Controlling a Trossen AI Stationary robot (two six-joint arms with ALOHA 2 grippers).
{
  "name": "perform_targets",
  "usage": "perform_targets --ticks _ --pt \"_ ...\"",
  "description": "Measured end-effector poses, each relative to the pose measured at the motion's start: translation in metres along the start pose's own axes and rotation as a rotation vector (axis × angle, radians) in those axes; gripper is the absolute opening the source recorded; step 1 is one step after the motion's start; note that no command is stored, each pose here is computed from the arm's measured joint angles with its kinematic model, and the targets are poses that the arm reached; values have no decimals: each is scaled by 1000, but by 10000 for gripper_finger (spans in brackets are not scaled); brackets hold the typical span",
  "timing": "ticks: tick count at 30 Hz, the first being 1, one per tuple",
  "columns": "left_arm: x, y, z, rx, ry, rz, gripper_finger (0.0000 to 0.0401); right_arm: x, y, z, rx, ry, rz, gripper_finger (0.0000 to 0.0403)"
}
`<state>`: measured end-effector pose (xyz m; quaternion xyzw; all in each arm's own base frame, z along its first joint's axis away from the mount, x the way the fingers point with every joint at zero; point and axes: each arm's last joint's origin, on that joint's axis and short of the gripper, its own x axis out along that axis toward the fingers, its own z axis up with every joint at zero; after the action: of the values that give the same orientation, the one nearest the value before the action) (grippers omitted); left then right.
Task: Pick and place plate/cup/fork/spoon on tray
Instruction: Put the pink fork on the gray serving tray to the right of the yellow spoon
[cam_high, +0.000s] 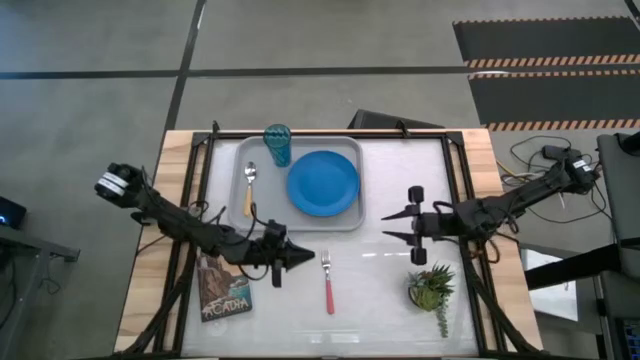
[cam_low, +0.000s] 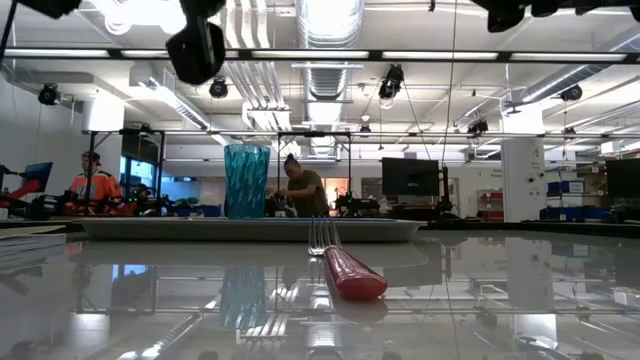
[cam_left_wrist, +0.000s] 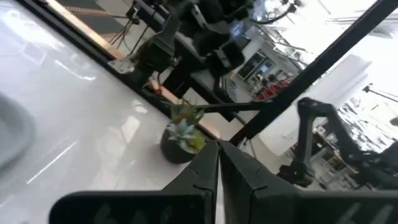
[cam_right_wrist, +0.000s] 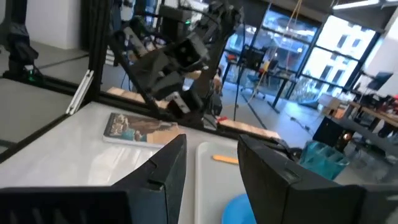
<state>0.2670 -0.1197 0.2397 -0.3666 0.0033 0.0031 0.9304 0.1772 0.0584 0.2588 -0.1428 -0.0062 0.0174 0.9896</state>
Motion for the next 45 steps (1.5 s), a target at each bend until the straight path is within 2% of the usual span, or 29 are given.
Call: perform_targets --ticks 2,5,15,19,23,28,31,37,41,45 --pt "5 -9 -2 -13 -8 4 0 -6 -3 2 -1 -24 -8 132" --pt "13 -16 -6 -56 11 73 0 -14 -6 4 -6 -57 -18 132" --pt "48 -28 -26 -267 277 474 0 -27 -12 8 0 -80 -25 132" --pt "63 -35 -30 -326 365 595 0 -29 -13 10 12 -91 -28 132" --pt "78 -40 -33 -390 375 683 0 -30 -14 10 15 -94 -28 132" --pt "93 -44 -42 -465 430 768 0 -30 -14 10 15 -94 -25 132" --pt "100 -42 -47 -471 433 813 0 -30 -14 10 15 -94 -25 132" --pt "106 -18 -62 -418 452 930 0 -30 -14 10 10 -95 -26 132" --pt "110 -7 -65 -427 429 949 0 -30 -14 10 14 -95 -26 132" --pt "113 2 -70 -456 387 916 0 -30 -14 10 16 -95 -26 132"
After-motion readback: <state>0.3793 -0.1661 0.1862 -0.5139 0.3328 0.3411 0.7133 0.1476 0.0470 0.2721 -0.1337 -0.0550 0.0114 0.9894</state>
